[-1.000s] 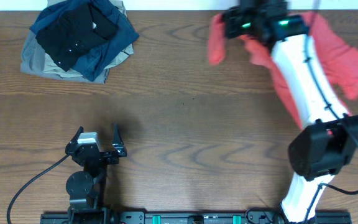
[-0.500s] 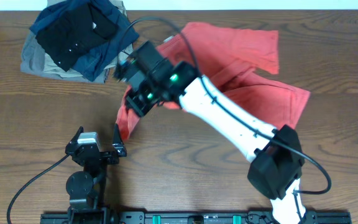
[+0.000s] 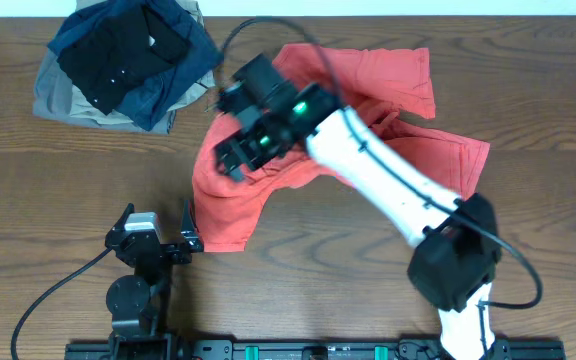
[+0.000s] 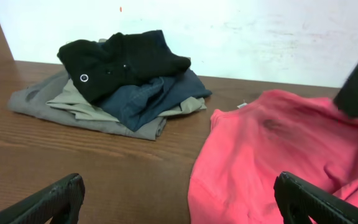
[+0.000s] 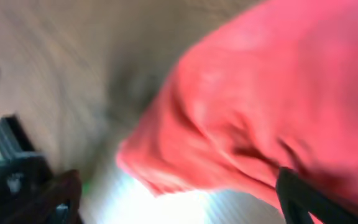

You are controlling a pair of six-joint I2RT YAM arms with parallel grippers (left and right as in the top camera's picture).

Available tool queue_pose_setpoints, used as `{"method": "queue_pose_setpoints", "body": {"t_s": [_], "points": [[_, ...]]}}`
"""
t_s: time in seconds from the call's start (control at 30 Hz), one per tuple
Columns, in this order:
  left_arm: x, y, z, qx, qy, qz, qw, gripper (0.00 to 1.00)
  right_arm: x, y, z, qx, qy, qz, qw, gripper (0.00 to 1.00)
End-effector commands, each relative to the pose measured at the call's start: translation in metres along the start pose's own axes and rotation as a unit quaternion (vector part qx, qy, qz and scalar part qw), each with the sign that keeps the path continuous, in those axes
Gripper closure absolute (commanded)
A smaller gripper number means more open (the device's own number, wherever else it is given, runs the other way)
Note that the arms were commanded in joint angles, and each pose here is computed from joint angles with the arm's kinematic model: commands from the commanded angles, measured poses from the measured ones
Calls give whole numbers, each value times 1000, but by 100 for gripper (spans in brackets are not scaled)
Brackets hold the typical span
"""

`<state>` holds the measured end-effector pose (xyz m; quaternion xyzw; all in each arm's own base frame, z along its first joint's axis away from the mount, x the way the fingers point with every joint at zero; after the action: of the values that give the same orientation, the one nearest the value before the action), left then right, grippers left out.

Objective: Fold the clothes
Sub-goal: 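Drag the red T-shirt left to the table center, then release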

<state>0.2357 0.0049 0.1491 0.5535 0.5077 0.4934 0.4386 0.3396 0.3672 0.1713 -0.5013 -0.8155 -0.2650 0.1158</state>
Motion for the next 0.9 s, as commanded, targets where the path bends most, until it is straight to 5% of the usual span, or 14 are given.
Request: {"method": "queue_pose_setpoints", "body": {"t_s": [0.0,0.4,0.67,0.87], "points": [[-3,-15,1,23,-7,6,1000,2,-32,17,-60,-49,-18,42,998,1],[-3,-15,1,23,-7,6,1000,2,-156,-39,-191,-61,-195,230,951,1],[-3,-15,1,23,-7,6,1000,2,-205,-77,-242,-66,-327,304,892,1],[-3,-15,1,23,-7,6,1000,2,-252,-83,-263,-91,-349,354,863,1]]}}
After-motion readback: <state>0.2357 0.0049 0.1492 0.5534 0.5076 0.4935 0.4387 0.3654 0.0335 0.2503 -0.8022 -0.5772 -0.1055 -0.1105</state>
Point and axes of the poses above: each gripper's point midway between its finger pads, its own z axis out along the fingers, its own x axis along the line the jaws close on, y = z × x, the point moved 1 cm from there along -z, back along the fingers, and after that the axes turned 11 degrees about z, right-handed, at the moved point
